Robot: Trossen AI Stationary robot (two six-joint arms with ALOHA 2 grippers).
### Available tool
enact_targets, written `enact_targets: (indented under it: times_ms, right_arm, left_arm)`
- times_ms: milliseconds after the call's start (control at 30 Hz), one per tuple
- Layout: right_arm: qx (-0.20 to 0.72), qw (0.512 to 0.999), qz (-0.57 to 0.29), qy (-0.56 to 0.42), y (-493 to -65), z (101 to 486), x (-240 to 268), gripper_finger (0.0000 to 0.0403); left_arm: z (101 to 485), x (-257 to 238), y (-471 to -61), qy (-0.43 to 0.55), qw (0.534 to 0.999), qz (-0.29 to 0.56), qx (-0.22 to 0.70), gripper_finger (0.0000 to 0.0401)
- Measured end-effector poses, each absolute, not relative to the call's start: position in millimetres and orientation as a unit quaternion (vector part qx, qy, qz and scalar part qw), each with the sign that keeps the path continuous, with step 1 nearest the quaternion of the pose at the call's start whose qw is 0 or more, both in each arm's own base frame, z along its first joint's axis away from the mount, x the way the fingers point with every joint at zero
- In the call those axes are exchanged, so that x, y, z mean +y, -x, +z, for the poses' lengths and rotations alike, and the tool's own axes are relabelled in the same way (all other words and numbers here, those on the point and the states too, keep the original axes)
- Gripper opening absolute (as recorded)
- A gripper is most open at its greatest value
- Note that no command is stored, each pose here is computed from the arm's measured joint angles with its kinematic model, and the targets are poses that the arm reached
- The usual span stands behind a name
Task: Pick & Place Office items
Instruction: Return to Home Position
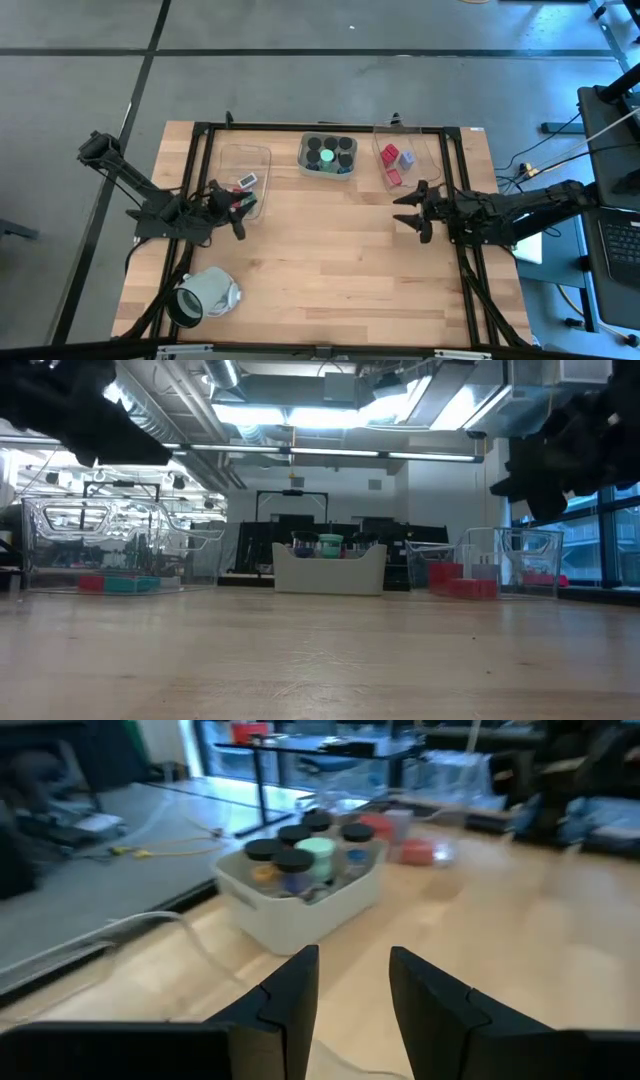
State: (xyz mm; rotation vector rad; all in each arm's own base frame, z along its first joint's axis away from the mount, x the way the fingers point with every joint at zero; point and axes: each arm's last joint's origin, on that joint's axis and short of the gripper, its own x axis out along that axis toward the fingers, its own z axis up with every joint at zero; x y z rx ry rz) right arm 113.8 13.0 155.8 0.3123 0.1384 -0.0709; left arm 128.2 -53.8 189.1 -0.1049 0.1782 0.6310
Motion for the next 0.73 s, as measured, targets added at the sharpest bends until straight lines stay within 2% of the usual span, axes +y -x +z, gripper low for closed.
enact_targets:
  times_ms: [200,433,733]
  right_arm:
    - [0.071,0.981,-0.079,-0.162,-114,154,6,0.0245]
    - [0.077,0.981,-0.044,-0.17,-115,154,4,0.0245]
    - [0.081,0.981,-0.024,-0.176,-115,154,2,0.0245]
  left_arm:
    - [180,-43,-134,0.052,0.929,0.35,0.109,0.0119]
    - [173,-28,-135,0.066,0.913,0.372,0.152,0.0099]
    - [187,-21,-120,0.034,0.906,0.406,0.111,0.007]
